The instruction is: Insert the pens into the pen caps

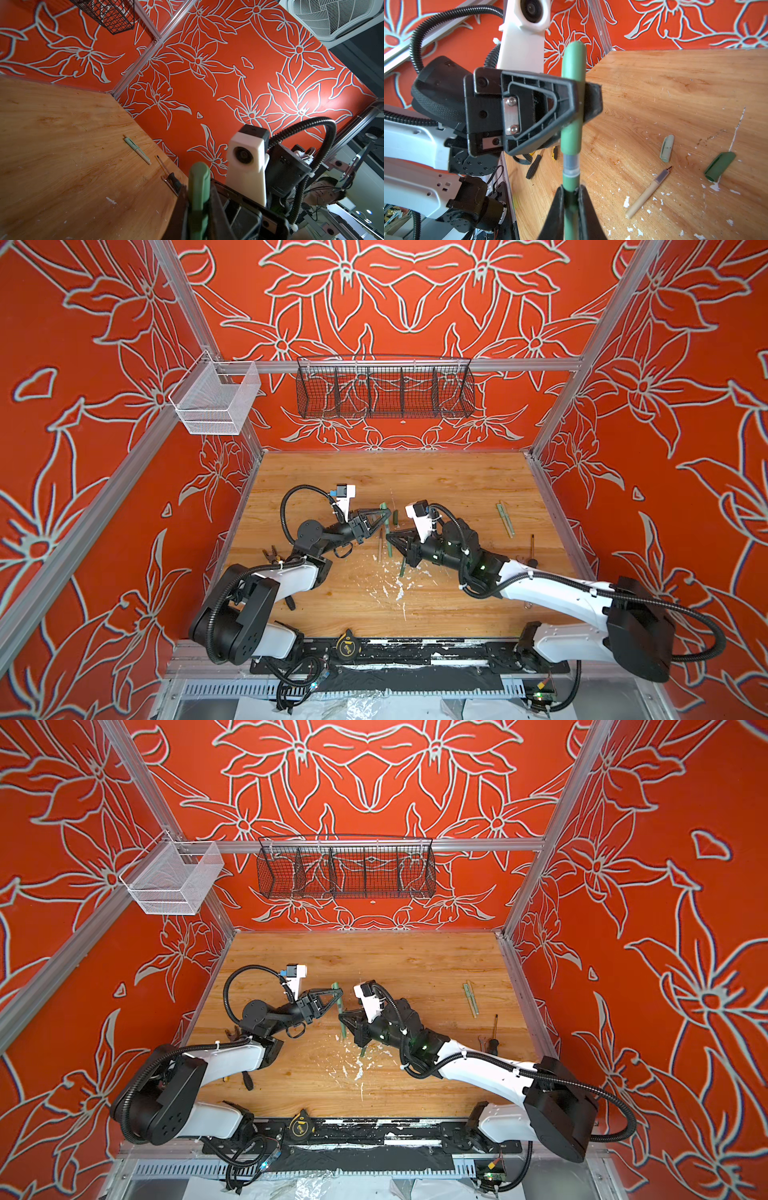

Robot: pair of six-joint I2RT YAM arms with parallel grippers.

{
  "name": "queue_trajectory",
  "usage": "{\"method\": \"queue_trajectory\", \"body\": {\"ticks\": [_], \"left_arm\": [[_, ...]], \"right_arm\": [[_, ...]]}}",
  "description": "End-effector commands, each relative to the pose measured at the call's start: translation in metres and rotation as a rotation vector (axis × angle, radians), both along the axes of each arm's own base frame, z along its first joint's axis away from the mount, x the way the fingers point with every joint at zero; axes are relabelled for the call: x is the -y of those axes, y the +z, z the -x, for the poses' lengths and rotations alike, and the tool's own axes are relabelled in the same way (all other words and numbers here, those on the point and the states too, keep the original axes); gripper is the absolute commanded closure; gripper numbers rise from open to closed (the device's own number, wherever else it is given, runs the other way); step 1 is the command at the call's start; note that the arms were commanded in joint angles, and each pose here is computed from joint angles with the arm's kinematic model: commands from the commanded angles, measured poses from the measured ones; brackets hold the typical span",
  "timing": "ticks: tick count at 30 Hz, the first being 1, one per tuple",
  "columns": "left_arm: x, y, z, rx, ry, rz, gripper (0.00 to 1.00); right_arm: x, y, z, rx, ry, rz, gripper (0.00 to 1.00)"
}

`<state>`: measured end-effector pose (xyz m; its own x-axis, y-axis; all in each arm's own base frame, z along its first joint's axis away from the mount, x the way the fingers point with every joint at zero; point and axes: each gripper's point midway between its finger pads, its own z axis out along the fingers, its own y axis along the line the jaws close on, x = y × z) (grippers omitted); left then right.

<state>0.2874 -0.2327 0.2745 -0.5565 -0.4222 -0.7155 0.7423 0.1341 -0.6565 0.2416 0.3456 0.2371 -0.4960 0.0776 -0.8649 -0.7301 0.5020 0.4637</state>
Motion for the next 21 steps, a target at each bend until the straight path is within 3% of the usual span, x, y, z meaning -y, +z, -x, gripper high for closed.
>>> {"method": "queue_trajectory", "body": {"ticks": [1,15,18,21], "left_arm": [[0.027,0.012,0.05,0.067,-0.248,-0.031,0.99],[0.032,0.027,0.071,0.099,-0.327,-0.024,0.94],[0.032,0.026,0.073,0.097,-0.337,-0.029,0.79],[0.031,0.031,0.073,0.112,-0.331,-0.023,0.47]], "right_arm": [[0.005,0.074,-0.018,0.183,-0.068,-0.147,0.98],[0.019,0.107,-0.006,0.296,-0.052,-0.17,0.98],[0.022,0.109,-0.004,0.307,-0.046,-0.168,0.98],[0.023,0.107,-0.004,0.304,-0.048,-0.165,0.98]]}}
